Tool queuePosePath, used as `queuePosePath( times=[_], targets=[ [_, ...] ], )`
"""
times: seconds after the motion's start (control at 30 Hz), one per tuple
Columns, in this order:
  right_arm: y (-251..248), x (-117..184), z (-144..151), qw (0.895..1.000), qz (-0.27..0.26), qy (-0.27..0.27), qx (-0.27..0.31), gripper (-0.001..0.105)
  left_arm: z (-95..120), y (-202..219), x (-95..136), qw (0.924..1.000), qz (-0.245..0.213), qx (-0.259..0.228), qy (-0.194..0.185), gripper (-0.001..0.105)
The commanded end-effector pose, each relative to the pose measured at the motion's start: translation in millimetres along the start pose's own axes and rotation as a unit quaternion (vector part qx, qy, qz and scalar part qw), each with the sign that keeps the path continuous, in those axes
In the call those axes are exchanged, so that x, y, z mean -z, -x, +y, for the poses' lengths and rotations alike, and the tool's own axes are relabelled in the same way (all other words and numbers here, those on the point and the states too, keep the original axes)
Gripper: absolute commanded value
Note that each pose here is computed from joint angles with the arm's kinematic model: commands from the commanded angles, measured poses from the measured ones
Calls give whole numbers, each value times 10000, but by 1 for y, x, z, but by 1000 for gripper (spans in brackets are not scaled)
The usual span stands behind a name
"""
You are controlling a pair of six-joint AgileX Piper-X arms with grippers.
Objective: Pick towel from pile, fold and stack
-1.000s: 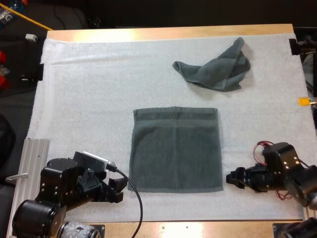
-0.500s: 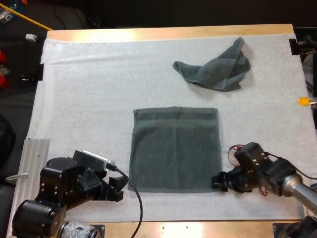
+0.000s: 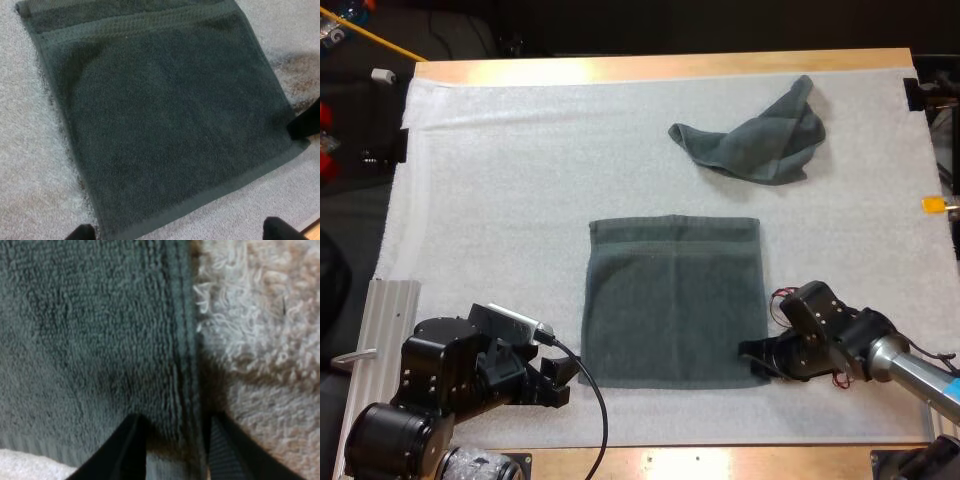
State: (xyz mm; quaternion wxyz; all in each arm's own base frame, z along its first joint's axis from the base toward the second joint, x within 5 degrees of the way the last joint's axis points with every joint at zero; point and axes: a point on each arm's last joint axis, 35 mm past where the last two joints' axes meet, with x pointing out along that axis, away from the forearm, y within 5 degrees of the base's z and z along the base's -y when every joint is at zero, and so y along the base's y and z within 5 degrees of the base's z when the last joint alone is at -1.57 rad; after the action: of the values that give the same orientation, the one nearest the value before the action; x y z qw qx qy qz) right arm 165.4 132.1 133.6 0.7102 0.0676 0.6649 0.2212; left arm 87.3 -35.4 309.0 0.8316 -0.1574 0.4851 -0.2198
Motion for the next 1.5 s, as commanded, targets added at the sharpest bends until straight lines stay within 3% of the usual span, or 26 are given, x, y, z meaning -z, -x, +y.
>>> queuePosePath(
  times=[0.0, 0.1, 0.23, 0.27, 0.5, 0.83, 1.0, 1.1, 1.3, 1.37, 1.47],
  targets=[
    [-7, 4, -3, 9998, 192, -61, -18, 33, -1, 1, -1, 9999, -83, 59, 6, 64],
    [-7, 4, -3, 9998, 196, -65, -3, 27, -1, 1, -1, 9999, -83, 59, -4, 64],
    [-7, 3, -3, 9998, 186, -47, -25, 1, -1, 1, -1, 9999, -84, 58, -111, 64],
    [-7, 3, -3, 9998, 181, -40, -28, 0, -1, 1, -1, 9999, -84, 57, -130, 64],
    [11, 5, 3, 9998, -102, 64, -140, 0, 4, -8, 4, 9996, 63, 18, -268, 64],
    [43, 23, 4, 9997, -227, 44, 81, 0, 20, -42, 29, 9960, 817, 332, -121, 64],
    [45, 25, 5, 9999, -166, 42, -14, 0, 19, -44, 29, 9957, 799, 443, -149, 64],
    [45, 24, 5, 9998, -182, 5, -51, 6, 19, -44, 28, 9958, 779, 448, -159, 64],
    [45, 18, 8, 9987, -448, -191, -121, 50, 19, -44, 28, 9958, 780, 448, -159, 64],
    [44, 15, 9, 9978, -576, -299, -155, 50, 19, -44, 28, 9958, 780, 448, -159, 64],
    [39, 12, 8, 9970, -554, -510, -157, 42, 19, -44, 28, 9958, 780, 448, -159, 64]
  ],
)
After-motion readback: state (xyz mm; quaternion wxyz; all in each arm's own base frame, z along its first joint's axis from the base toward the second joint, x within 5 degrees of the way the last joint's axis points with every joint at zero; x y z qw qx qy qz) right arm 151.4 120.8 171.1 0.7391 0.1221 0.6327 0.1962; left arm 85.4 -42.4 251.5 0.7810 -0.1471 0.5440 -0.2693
